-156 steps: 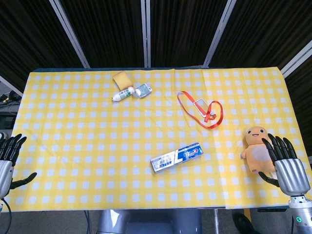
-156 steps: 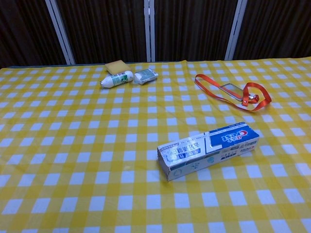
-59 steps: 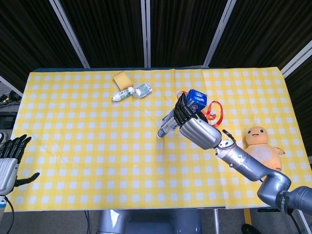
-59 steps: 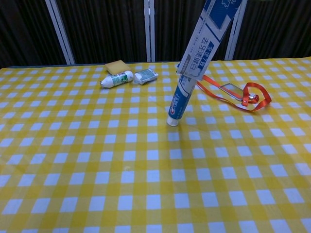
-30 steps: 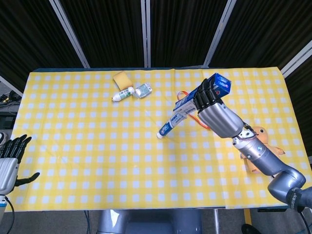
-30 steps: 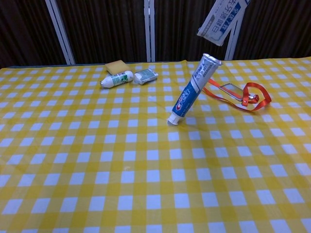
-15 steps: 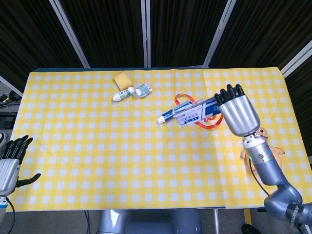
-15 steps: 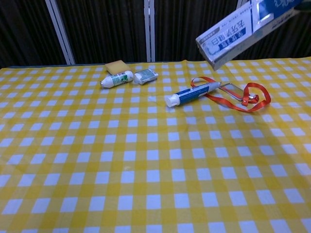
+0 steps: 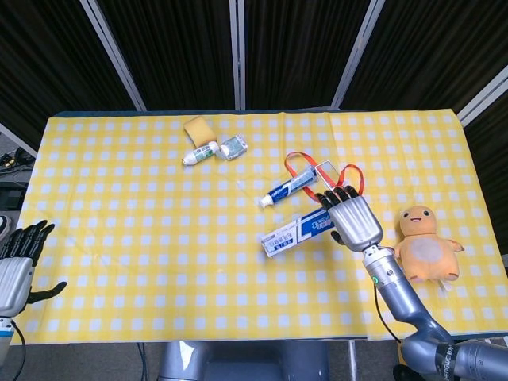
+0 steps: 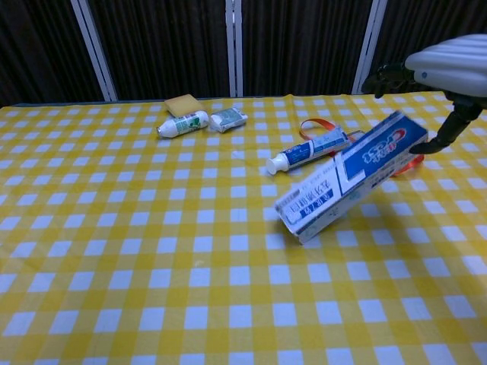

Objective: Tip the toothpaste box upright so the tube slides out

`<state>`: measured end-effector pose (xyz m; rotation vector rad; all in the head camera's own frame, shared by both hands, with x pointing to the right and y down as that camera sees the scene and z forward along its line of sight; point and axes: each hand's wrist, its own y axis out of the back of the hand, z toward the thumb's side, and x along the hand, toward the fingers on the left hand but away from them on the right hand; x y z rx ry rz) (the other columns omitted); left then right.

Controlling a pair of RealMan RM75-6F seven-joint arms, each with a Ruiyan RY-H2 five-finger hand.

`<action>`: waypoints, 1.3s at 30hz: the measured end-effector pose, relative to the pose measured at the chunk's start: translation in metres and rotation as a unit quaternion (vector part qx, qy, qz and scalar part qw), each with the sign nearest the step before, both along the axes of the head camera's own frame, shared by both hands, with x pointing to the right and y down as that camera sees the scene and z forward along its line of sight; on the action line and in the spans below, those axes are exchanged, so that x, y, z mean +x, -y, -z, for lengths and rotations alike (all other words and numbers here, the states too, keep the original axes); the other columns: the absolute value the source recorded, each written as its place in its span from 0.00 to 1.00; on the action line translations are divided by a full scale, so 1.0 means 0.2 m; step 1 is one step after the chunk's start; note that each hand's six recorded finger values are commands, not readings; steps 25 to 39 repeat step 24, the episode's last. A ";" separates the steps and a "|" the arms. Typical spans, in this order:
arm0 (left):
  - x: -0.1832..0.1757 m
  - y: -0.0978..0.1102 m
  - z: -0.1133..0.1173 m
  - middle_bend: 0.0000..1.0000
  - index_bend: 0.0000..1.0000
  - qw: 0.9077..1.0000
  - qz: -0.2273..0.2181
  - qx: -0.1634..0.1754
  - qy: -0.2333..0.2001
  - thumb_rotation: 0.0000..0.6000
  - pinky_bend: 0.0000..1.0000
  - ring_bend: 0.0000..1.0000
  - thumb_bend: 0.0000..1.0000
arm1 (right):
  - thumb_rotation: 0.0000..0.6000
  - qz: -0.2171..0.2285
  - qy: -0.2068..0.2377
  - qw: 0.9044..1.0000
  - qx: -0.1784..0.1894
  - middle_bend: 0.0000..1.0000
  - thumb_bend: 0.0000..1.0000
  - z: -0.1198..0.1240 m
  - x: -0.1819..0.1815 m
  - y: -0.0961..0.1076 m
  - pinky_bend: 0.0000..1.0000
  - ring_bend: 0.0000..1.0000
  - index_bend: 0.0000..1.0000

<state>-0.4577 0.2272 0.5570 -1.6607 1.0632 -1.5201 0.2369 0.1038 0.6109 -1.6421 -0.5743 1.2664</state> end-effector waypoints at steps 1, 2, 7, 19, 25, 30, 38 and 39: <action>0.00 0.00 0.00 0.00 0.00 1.000 0.001 0.000 0.000 1.00 0.00 0.00 0.00 | 1.00 -0.008 0.007 1.000 -0.019 0.06 0.02 -0.02 0.00 -0.01 0.08 0.07 0.07; 0.00 0.00 0.00 0.00 0.00 1.000 0.001 0.000 0.000 1.00 0.00 0.00 0.00 | 1.00 -0.015 0.013 0.999 -0.032 0.06 0.02 -0.04 -0.01 -0.02 0.08 0.06 0.07; -0.01 0.00 0.00 0.00 0.00 1.000 0.004 0.000 -0.001 1.00 0.00 0.00 0.00 | 1.00 -0.035 0.038 0.997 -0.065 0.08 0.02 -0.04 -0.02 -0.05 0.05 0.06 0.13; 0.02 0.00 0.04 0.00 0.00 1.000 -0.009 0.018 -0.013 1.00 0.00 0.00 0.00 | 1.00 -0.040 0.077 0.995 0.057 0.07 0.01 0.22 0.30 -0.19 0.00 0.00 0.15; 0.04 -0.01 0.06 0.00 0.00 0.999 -0.018 0.031 -0.018 1.00 0.00 0.00 0.00 | 1.00 -0.065 0.051 0.990 0.116 0.04 0.00 0.31 0.60 -0.35 0.00 0.00 0.12; 0.04 -0.01 0.06 0.00 0.00 0.999 -0.018 0.031 -0.018 1.00 0.00 0.00 0.00 | 1.00 -0.065 0.051 0.990 0.116 0.04 0.00 0.31 0.60 -0.35 0.00 0.00 0.12; 0.04 -0.01 0.06 0.00 0.00 0.999 -0.018 0.031 -0.018 1.00 0.00 0.00 0.00 | 1.00 -0.065 0.051 0.990 0.116 0.04 0.00 0.31 0.60 -0.35 0.00 0.00 0.12; 0.04 -0.01 0.06 0.00 0.00 0.999 -0.018 0.031 -0.018 1.00 0.00 0.00 0.00 | 1.00 -0.065 0.051 0.990 0.116 0.04 0.00 0.31 0.60 -0.35 0.00 0.00 0.12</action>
